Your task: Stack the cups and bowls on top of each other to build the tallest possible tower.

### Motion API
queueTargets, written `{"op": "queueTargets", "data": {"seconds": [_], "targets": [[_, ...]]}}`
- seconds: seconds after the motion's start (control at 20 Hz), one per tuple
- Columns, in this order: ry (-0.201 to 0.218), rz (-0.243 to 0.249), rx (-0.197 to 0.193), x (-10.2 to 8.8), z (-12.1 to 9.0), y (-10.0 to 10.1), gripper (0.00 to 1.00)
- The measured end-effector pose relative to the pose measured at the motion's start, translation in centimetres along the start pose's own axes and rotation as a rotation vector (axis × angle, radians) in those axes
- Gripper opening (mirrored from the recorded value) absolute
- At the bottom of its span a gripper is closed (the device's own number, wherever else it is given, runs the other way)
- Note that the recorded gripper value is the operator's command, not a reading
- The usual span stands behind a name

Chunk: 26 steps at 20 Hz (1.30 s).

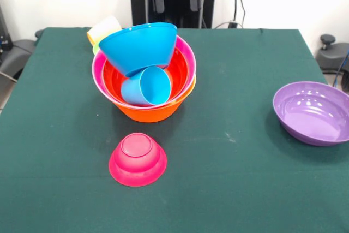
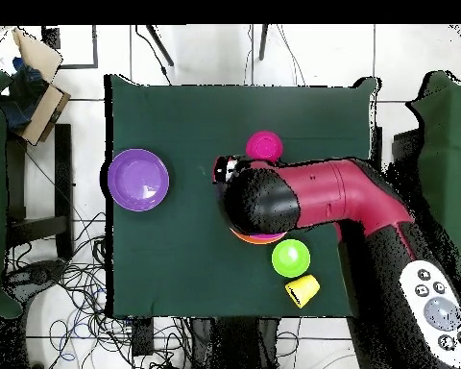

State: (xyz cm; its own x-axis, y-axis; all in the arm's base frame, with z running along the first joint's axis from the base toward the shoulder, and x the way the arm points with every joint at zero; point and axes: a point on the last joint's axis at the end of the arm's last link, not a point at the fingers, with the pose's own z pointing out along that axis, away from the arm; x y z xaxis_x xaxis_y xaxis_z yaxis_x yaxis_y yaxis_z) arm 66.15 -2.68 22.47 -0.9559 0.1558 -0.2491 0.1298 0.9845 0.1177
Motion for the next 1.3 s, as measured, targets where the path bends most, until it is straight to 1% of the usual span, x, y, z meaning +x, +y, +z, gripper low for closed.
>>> {"op": "queueTargets", "data": {"seconds": [0.15, 0.3, 0.35, 0.45, 0.55, 0.65, 0.75, 0.85, 0.9, 0.95, 1.15, 1.2, 1.3], "targets": [[-0.010, -0.003, 0.000, -0.5, -0.2, 0.2, 1.00], [-0.017, -0.019, 0.003, -0.7, 0.0, 1.0, 1.00], [-0.019, -0.043, 0.011, -0.7, 0.4, 1.9, 1.00], [-0.020, -0.074, 0.020, -0.4, 0.8, 3.1, 1.00], [-0.023, -0.131, 0.037, 0.1, 1.5, 5.5, 1.00], [-0.024, -0.173, 0.046, 0.5, 1.9, 7.5, 1.00], [-0.023, -0.221, 0.053, 1.2, 2.5, 9.9, 1.00], [-0.018, -0.277, 0.060, 2.2, 3.5, 12.7, 1.00], [-0.012, -0.311, 0.062, 3.1, 4.2, 14.7, 1.00], [-0.009, -0.333, 0.064, 3.8, 4.7, 16.0, 1.00], [-0.005, -0.374, 0.070, 5.6, 6.3, 18.6, 1.00], [-0.004, -0.377, 0.070, 5.8, 6.5, 18.9, 1.00], [-0.004, -0.384, 0.078, 7.2, 7.9, 20.0, 1.00]]}}
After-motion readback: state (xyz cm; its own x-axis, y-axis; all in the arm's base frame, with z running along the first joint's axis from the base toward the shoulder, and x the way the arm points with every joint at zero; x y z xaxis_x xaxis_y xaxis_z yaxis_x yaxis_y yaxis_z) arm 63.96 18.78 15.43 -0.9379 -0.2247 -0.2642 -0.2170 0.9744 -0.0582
